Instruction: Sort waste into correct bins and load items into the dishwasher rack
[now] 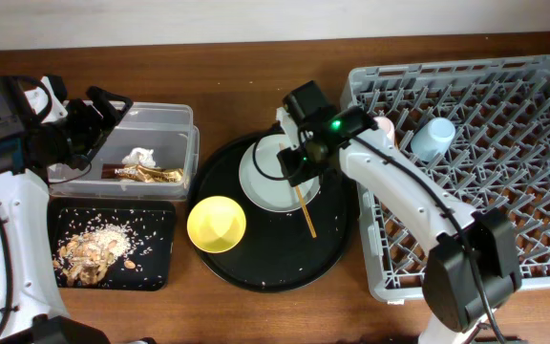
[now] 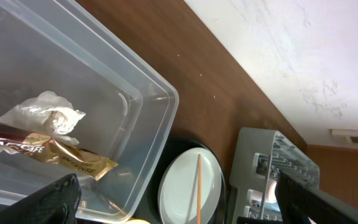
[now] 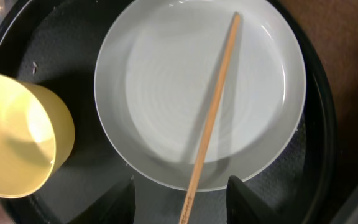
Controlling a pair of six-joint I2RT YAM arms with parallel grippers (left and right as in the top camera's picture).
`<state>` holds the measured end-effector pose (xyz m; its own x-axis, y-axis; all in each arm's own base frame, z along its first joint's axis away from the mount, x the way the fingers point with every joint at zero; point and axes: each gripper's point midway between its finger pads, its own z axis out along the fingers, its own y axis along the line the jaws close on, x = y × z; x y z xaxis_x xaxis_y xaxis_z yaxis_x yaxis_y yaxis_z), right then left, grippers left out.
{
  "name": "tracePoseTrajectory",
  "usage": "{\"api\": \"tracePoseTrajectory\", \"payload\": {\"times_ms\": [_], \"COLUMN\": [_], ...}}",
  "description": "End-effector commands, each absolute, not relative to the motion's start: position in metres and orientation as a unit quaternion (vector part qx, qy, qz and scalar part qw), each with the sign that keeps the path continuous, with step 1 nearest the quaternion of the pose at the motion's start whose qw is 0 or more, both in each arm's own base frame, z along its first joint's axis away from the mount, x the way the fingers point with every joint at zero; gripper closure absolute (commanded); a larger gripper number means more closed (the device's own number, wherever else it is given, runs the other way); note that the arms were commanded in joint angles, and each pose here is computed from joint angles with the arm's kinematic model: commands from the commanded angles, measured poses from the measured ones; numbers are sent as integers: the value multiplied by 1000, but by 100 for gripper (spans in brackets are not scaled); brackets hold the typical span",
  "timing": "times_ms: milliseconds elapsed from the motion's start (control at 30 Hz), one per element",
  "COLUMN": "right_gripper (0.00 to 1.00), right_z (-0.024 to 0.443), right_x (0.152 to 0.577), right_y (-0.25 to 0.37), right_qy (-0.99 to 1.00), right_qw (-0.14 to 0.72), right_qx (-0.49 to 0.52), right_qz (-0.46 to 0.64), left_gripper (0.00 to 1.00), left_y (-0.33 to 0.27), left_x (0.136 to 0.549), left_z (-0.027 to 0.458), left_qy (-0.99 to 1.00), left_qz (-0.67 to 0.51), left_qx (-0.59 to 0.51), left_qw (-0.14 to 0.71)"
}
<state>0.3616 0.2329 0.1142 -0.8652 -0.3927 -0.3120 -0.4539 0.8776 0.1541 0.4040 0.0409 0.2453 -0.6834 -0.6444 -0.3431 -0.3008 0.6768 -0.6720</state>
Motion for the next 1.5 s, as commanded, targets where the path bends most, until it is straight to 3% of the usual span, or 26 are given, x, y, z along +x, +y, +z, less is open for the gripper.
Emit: {"api": "tracePoseTrajectory", "payload": {"times_ms": [0,200,300,333,533,667,767,900,1100,1333,1400,1467], "right_gripper": [54,55,65,81,96,96,96,96,96,94,83,81], "right_z": [81,19,11,11,23,102,136,137,137,137,137,137], "right_x": [366,360,357,355,355,372,381,393,404,405,405,405], "right_y": [233,228,226,226,225,226,174,85,10,-4,-4,-4], "right_qy": [967,974,975,975,975,974,983,993,998,998,998,998], "right_qw": [119,54,41,38,33,75,70,45,51,54,54,53], "right_qx": [-215,-214,-214,-214,-214,-211,-167,-105,-19,-12,-12,-12], "right_qz": [72,47,43,42,40,45,34,25,21,20,20,20], "left_gripper": [1,1,1,1,1,1,1,1,0,1,1,1], "left_y": [42,42,42,42,42,42,42,42,42,42,42,42], "left_x": [404,404,404,404,404,404,404,404,404,404,404,404], "left_z": [247,247,247,247,247,247,247,247,247,247,247,247], "left_qy": [867,867,867,867,867,867,867,867,867,867,867,867], "left_qz": [-298,-298,-298,-298,-298,-298,-298,-298,-298,-298,-298,-298], "left_qx": [-274,-274,-274,-274,-274,-274,-274,-274,-274,-274,-274,-274], "left_qw": [292,292,292,292,292,292,292,292,292,292,292,292]}}
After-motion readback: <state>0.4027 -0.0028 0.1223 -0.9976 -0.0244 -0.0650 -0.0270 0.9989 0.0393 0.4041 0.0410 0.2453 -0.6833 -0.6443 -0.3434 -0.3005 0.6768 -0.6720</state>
